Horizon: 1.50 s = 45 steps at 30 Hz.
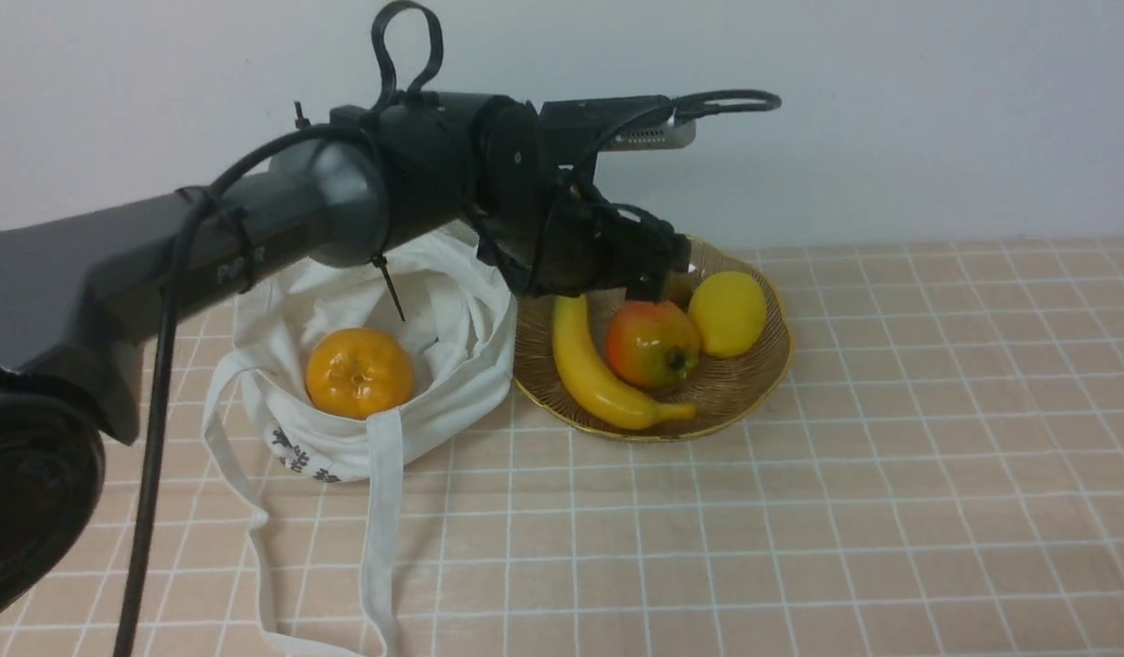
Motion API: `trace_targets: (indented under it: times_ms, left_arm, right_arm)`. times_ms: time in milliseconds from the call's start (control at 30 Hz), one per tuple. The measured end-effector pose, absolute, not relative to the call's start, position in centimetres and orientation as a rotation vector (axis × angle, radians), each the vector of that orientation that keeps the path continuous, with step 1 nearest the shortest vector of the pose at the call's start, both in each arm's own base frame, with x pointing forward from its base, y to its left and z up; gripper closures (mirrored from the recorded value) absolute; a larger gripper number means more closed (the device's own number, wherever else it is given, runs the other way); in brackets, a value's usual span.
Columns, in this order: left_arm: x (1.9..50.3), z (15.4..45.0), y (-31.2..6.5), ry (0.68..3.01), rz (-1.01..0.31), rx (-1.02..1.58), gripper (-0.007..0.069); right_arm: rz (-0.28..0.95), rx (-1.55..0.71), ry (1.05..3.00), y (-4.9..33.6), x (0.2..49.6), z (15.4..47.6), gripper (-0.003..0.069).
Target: Take the fruit out of the bag on the brown coffee tablecloth and place them on the plate.
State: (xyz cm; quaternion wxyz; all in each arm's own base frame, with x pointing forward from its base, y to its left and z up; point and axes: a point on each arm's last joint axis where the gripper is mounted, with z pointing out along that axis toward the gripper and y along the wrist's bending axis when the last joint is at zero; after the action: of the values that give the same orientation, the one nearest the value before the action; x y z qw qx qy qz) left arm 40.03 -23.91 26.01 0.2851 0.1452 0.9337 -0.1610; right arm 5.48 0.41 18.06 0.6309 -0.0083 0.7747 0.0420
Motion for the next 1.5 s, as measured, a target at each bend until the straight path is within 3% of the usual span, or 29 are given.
trace_targets:
  times_ms: [67, 133, 200, 300, 433, 567, 700, 833, 967, 1167, 1500]
  left_arm:
    - [39.3, 28.5, -23.1, 2.507, -0.352, 0.446, 0.0307]
    - [37.7, 31.9, -21.5, 2.537, -0.214, 0.532, 0.0507]
    - [36.4, 34.5, -20.1, 2.525, -0.123, 0.572, 0.058]
    - [33.4, 39.2, -17.5, 2.485, 0.002, 0.592, 0.0624]
    - [29.5, 43.8, -14.6, 2.373, 0.051, 0.556, 0.0633]
    - [25.3, 45.2, -12.3, 2.355, 0.025, 0.549, 0.0633]
    - [19.3, 41.6, -10.0, 2.357, -0.126, 0.566, 0.0633]
    - [15.5, 36.5, -9.0, 2.2, -0.346, 0.515, 0.0633]
    - [12.9, 31.9, -7.8, 2.035, -0.447, 0.419, 0.0633]
    - [10.5, 26.7, -6.2, 1.878, -0.476, 0.359, 0.0633]
    - [9.3, 20.9, -5.5, 2.027, -0.437, 0.385, 0.0633]
  right_arm:
    - [0.096, -0.019, 1.773, 0.4, 5.5, 18.1, 0.0673]
    - [0.096, -0.019, 1.773, 0.4, 5.5, 18.1, 0.0673]
    - [0.096, -0.019, 1.773, 0.4, 5.5, 18.1, 0.0673]
    - [0.096, -0.019, 1.773, 0.4, 5.5, 18.1, 0.0673]
    - [0.097, -0.018, 1.773, 0.4, 5.5, 18.1, 0.0673]
    - [0.097, -0.018, 1.773, 0.4, 5.5, 18.1, 0.0673]
    - [0.097, -0.018, 1.773, 0.4, 5.5, 18.1, 0.0673]
    - [0.097, -0.018, 1.773, 0.4, 5.5, 18.1, 0.0673]
    - [0.097, -0.018, 1.773, 0.4, 5.5, 18.1, 0.0673]
    - [0.097, -0.018, 1.773, 0.4, 5.5, 18.1, 0.0673]
    - [0.097, -0.018, 1.773, 0.4, 5.5, 18.1, 0.0673]
